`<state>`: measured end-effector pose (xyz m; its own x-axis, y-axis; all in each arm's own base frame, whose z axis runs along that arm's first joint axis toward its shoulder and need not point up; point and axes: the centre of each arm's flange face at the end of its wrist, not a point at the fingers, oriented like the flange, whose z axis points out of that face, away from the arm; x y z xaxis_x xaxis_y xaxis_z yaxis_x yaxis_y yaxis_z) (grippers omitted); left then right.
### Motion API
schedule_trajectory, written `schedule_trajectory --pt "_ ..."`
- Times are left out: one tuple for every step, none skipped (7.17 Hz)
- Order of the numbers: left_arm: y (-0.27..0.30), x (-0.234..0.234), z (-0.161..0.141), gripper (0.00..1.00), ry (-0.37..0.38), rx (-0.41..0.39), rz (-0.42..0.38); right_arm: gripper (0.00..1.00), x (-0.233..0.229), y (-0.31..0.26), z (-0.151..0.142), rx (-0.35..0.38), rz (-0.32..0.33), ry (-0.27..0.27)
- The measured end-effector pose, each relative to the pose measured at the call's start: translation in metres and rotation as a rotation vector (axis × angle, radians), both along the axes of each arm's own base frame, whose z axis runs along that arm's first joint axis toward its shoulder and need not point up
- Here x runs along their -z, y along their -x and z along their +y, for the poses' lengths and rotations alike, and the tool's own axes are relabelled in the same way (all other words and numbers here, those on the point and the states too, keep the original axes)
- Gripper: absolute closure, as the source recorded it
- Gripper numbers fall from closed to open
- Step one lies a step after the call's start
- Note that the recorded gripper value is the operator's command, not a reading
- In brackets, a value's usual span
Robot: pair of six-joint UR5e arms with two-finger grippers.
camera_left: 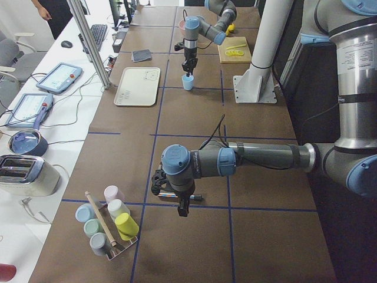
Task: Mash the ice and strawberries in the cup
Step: 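Carry the ice cube with the right gripper over the light-blue cup and release, then move the right gripper back toward the pink bowl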
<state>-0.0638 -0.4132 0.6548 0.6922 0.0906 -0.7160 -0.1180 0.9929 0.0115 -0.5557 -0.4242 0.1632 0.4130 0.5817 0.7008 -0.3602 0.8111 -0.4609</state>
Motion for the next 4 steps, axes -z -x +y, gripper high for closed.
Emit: schedule_trajectory --pt "0.000 0.000 0.000 0.00 0.000 0.000 0.001 0.01 0.000 0.000 0.000 0.000 -0.001 0.000" --pt "0.000 0.001 0.000 0.00 0.000 0.000 0.001 0.00 0.000 -0.001 -0.001 -0.001 -0.002 -0.001" --pt "0.000 0.001 0.000 0.00 -0.002 0.000 0.002 0.00 0.002 -0.008 -0.007 -0.002 -0.009 0.001" --pt "0.000 0.001 0.000 0.00 -0.003 0.001 0.002 0.00 0.001 -0.026 -0.020 0.006 -0.024 0.021"
